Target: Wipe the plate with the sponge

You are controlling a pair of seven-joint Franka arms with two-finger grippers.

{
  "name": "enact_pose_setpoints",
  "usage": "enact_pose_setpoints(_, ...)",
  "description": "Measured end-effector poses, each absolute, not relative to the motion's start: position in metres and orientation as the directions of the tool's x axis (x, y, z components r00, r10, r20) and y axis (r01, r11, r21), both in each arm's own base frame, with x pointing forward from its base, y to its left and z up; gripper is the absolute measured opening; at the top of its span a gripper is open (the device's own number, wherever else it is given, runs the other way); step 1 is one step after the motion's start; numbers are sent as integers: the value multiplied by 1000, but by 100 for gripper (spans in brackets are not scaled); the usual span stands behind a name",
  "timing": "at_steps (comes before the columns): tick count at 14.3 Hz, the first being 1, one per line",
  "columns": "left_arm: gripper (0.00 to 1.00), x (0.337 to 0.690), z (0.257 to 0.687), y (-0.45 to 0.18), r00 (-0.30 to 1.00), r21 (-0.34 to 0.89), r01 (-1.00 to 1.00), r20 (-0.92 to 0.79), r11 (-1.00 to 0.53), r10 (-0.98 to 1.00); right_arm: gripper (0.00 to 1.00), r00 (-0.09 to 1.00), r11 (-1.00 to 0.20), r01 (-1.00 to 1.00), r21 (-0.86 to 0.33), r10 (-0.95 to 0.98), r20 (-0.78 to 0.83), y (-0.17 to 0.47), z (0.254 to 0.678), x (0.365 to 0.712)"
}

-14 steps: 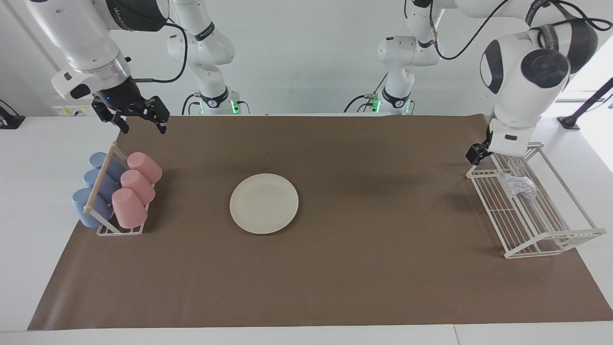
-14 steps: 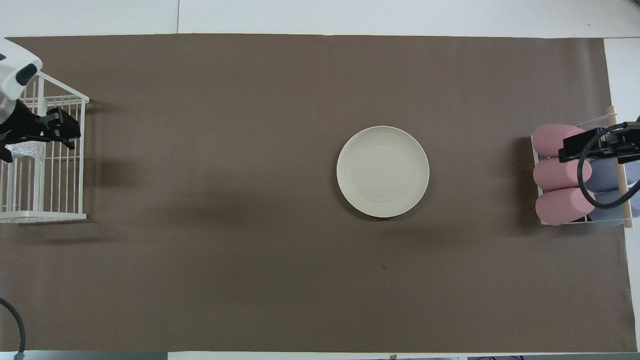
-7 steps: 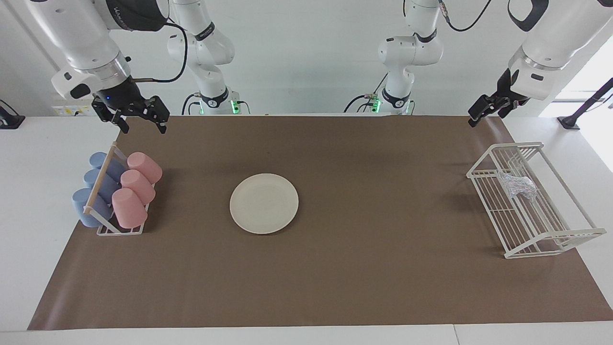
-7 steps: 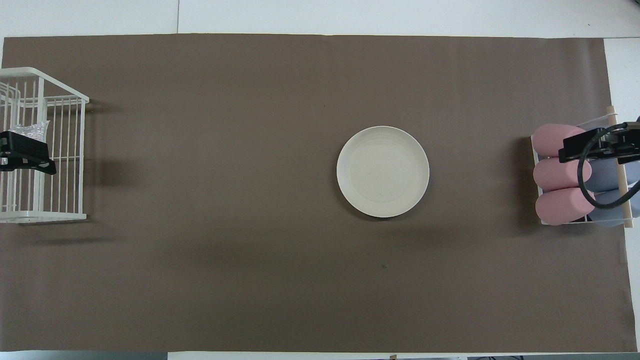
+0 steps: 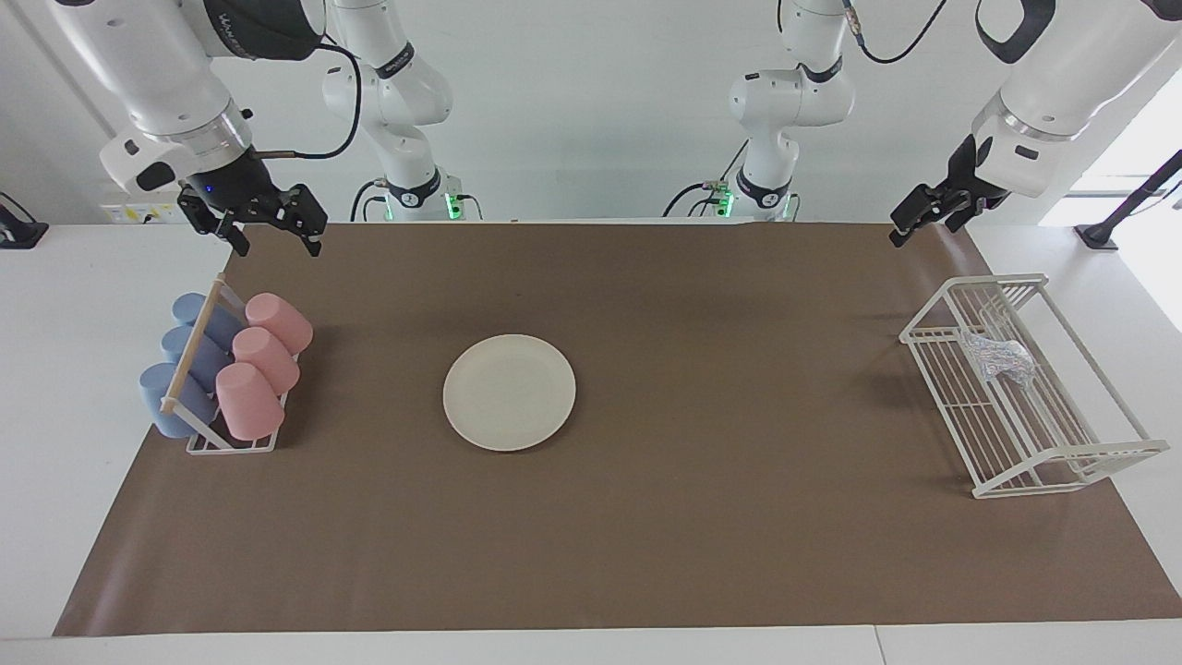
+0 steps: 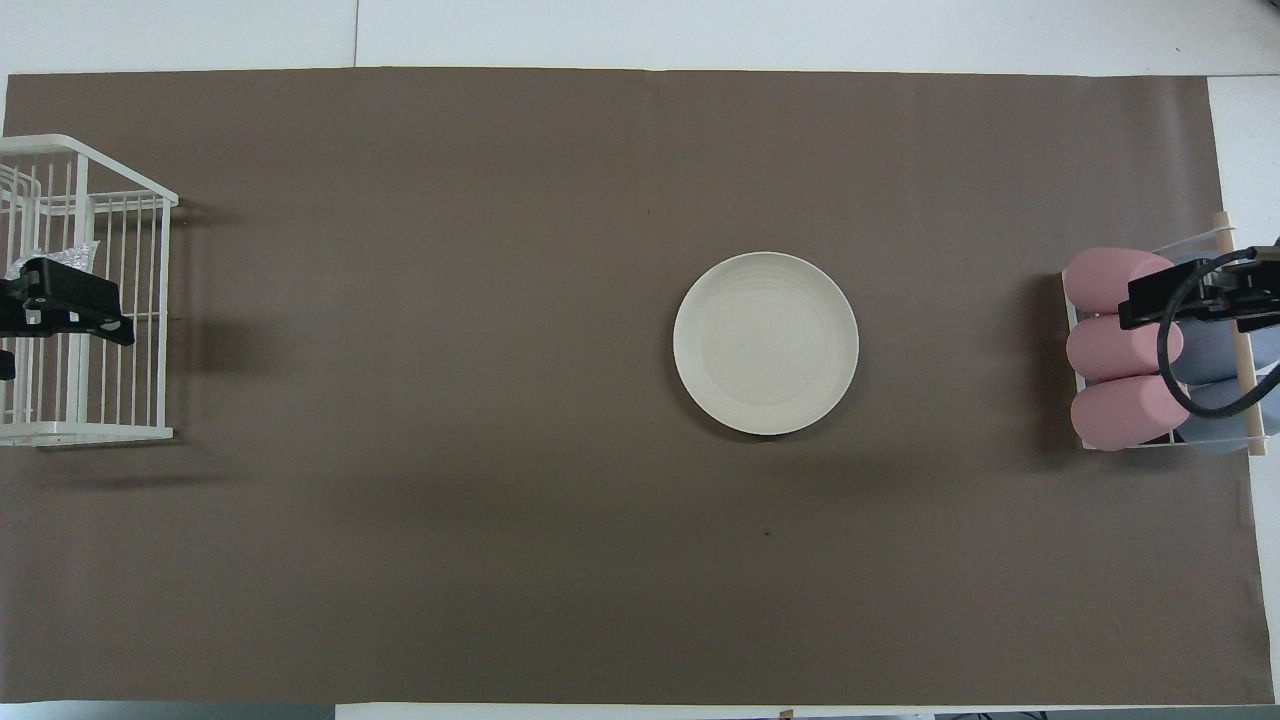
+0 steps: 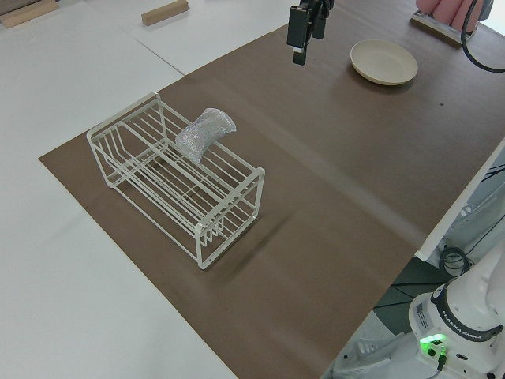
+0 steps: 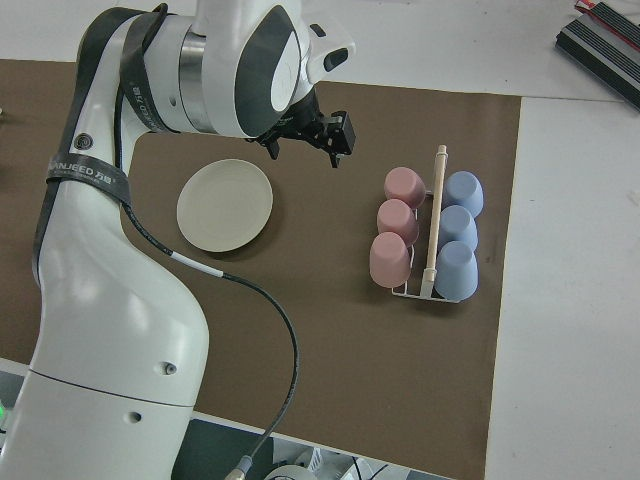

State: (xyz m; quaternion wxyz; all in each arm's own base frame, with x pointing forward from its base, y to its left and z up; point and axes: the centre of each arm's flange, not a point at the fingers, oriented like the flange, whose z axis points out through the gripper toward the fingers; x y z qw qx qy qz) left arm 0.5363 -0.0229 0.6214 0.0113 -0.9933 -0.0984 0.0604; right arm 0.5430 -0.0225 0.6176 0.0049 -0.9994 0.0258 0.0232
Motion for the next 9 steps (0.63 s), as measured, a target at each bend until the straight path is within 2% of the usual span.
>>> enact_pose_setpoints(9,100,546,628,-30,979,-5,187,-86,-982,187,100,998,-999,-52,-9,-51,-47,-22,618,543)
